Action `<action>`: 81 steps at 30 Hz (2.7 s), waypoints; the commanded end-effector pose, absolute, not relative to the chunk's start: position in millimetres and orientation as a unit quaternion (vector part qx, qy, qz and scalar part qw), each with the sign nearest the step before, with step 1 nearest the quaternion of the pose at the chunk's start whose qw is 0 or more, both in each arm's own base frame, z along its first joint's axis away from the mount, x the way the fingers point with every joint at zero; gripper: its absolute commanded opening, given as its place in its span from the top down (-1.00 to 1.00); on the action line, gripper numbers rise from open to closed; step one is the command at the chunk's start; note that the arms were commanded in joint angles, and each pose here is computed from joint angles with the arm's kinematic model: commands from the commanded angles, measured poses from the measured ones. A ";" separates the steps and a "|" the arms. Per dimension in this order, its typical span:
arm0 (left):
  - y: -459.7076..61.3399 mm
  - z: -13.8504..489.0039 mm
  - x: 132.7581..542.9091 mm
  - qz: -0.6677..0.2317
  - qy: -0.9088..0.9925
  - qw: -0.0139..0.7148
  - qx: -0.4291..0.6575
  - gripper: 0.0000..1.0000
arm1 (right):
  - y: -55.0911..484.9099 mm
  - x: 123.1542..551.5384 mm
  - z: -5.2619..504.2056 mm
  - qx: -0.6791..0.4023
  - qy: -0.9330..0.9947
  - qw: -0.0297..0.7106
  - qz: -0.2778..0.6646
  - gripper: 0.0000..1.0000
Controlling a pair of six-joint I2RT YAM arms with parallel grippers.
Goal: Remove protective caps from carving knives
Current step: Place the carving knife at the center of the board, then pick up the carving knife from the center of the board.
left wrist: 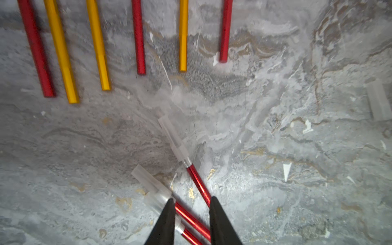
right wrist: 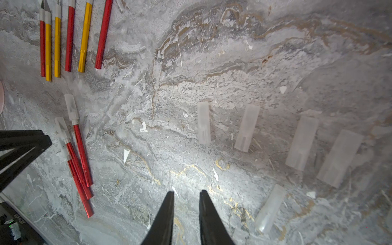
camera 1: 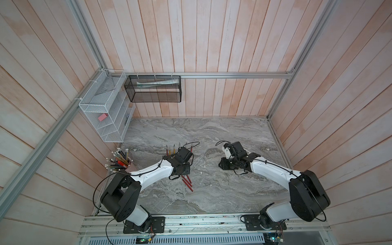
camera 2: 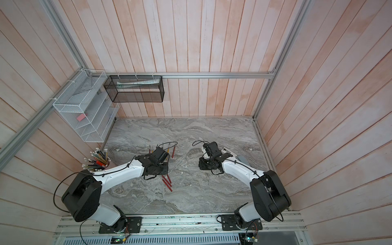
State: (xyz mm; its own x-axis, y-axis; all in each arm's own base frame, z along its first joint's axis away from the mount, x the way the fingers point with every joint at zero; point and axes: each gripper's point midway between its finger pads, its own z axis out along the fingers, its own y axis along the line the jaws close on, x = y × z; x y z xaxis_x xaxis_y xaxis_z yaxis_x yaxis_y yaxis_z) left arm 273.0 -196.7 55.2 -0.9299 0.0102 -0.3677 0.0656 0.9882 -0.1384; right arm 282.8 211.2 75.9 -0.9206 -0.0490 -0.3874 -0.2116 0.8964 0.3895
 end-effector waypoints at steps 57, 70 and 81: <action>-217.4 7.1 270.5 -0.075 0.987 0.144 0.004 0.67 | 214.0 285.0 69.7 -0.086 0.957 0.183 0.207 0.52; -239.6 8.8 272.9 -0.105 0.984 0.143 0.024 0.90 | 204.4 287.1 65.1 -0.074 0.959 0.183 0.205 0.52; -256.7 31.3 300.0 -0.123 0.976 0.174 0.039 1.00 | 284.8 218.2 129.9 -0.227 0.867 0.222 0.385 0.93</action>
